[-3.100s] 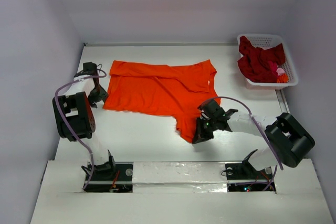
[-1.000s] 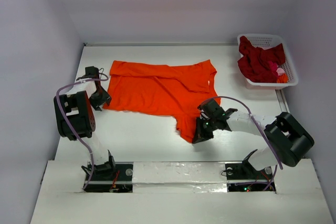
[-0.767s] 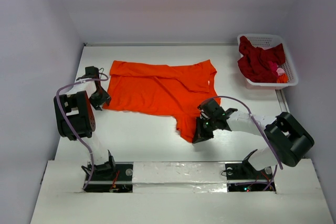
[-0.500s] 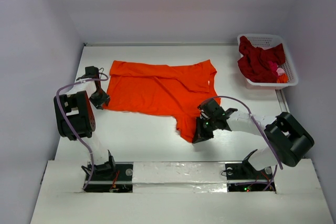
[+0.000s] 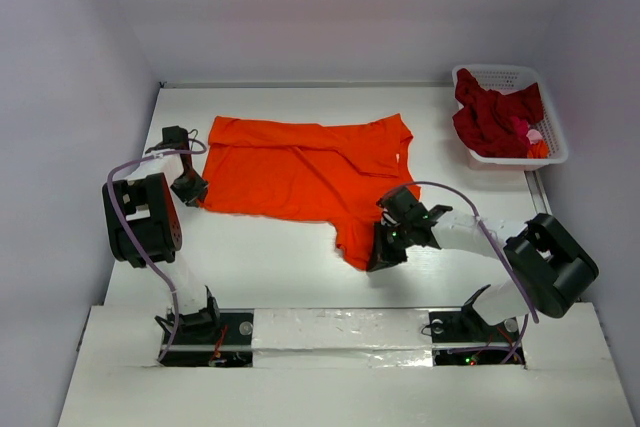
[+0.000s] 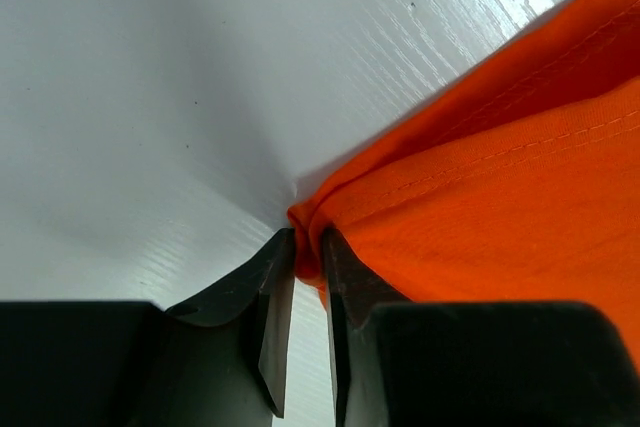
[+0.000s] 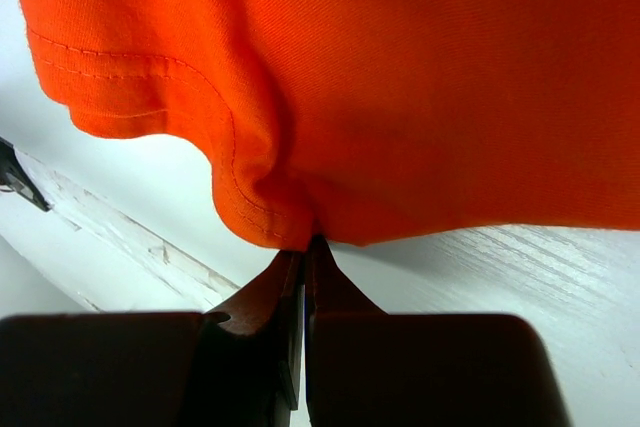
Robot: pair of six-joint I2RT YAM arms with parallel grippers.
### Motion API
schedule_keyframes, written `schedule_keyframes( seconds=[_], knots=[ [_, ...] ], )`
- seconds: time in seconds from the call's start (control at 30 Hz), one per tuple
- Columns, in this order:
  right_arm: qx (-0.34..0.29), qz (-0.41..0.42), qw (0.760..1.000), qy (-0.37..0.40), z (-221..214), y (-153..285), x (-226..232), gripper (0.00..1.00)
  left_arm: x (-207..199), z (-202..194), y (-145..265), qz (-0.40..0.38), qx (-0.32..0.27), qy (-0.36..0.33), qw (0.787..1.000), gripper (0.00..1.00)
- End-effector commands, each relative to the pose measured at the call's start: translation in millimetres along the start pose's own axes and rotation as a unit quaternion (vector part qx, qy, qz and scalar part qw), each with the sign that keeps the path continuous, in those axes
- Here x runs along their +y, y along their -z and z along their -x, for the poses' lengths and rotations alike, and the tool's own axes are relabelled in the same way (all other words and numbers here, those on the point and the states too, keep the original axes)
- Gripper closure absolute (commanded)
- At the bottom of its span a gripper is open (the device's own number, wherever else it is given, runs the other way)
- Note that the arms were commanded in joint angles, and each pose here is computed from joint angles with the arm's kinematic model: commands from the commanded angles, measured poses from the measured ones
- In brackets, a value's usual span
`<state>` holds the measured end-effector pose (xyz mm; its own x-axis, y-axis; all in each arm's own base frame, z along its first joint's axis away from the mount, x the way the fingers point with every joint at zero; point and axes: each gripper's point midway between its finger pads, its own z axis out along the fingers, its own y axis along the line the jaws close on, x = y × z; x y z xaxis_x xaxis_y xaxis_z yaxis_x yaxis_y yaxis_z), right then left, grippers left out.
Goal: Fold and stack the t-shirts
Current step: Grap the side of the flattened tshirt closest away from the robot with both arms
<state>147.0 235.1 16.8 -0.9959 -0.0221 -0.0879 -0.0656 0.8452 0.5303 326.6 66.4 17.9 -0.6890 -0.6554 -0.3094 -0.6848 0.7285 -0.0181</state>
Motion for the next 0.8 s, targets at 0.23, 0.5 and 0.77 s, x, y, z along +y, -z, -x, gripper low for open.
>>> schedule_keyframes(
  seconds=[0.23,0.5,0.77],
  knots=[
    [-0.02,-0.017,1.0,0.015,9.7,4.6,1.0,1.0,4.1,-1.4,6.7,0.008,0.007,0.002,1.0,0.93],
    [-0.035,-0.031,0.999,0.019,16.5,11.9,1.2,1.0,-6.6,8.8,16.9,-0.011,0.001,0.011,1.0,1.0],
    [-0.067,-0.046,0.996,0.027,33.1,31.6,4.4,1.0,-13.2,20.0,27.1,-0.022,-0.008,0.013,1.0,1.0]
  ],
)
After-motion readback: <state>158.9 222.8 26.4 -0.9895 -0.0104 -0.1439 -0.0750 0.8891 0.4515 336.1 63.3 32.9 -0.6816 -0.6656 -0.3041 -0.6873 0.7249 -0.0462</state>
